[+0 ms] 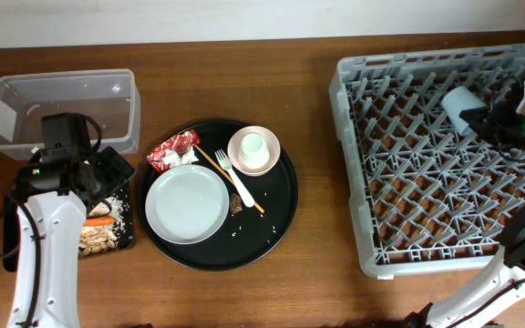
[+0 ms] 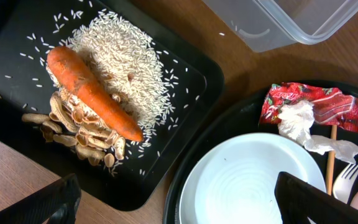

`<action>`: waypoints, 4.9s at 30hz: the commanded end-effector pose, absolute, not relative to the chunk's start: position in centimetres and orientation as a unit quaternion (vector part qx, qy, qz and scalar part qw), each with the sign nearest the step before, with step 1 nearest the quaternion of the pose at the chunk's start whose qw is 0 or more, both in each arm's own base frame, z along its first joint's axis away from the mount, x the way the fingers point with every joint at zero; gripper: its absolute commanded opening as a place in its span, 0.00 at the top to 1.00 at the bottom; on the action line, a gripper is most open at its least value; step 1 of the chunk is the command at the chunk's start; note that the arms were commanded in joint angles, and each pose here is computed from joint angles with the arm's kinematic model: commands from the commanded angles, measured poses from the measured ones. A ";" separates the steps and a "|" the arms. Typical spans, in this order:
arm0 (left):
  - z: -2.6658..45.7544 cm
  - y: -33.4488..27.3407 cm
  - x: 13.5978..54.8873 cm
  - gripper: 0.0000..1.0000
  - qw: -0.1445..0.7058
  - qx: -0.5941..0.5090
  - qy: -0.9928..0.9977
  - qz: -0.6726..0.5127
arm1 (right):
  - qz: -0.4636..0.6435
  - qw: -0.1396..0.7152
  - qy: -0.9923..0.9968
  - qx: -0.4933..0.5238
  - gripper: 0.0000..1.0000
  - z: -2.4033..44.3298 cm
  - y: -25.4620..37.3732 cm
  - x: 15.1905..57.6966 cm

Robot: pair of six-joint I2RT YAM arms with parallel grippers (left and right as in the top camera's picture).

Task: Sort waste into correct bins and load items into the dishwasher rack
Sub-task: 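Release the cup and raise the right gripper from the rack, then move the right gripper to the white cup in the pink bowl, then grasp the white cup and place it in the rack, then return the right gripper to the round tray and grasp the pink bowl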

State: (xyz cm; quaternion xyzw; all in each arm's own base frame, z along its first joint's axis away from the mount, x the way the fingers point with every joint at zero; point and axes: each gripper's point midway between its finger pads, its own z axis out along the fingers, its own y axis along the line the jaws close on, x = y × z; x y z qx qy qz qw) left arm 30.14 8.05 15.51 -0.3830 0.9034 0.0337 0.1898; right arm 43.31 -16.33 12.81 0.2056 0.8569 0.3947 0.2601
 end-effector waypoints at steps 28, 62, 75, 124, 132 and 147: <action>16.7 8.2 30.4 0.01 0.207 -0.383 0.900 0.031 | 0.184 0.354 0.863 0.308 0.15 30.2 -19.9 37.3; 16.7 8.2 30.4 0.01 0.207 -0.383 0.900 0.031 | 0.063 0.192 0.959 -0.200 0.17 12.9 28.6 40.9; 16.7 8.2 30.4 0.01 0.207 -0.383 0.900 0.031 | 0.037 0.153 0.971 -0.180 0.19 5.2 29.5 42.0; 16.7 8.2 30.4 0.01 0.207 -0.383 0.900 0.031 | -0.039 0.140 0.884 0.445 0.19 14.4 -24.3 32.2; 16.7 8.2 30.4 0.01 0.207 -0.383 0.900 0.031 | -0.034 0.190 0.881 0.433 0.07 19.4 -23.2 32.5; 16.7 8.2 30.4 0.01 0.207 -0.383 0.900 0.031 | 0.189 0.283 0.940 -0.013 0.15 27.5 9.8 38.7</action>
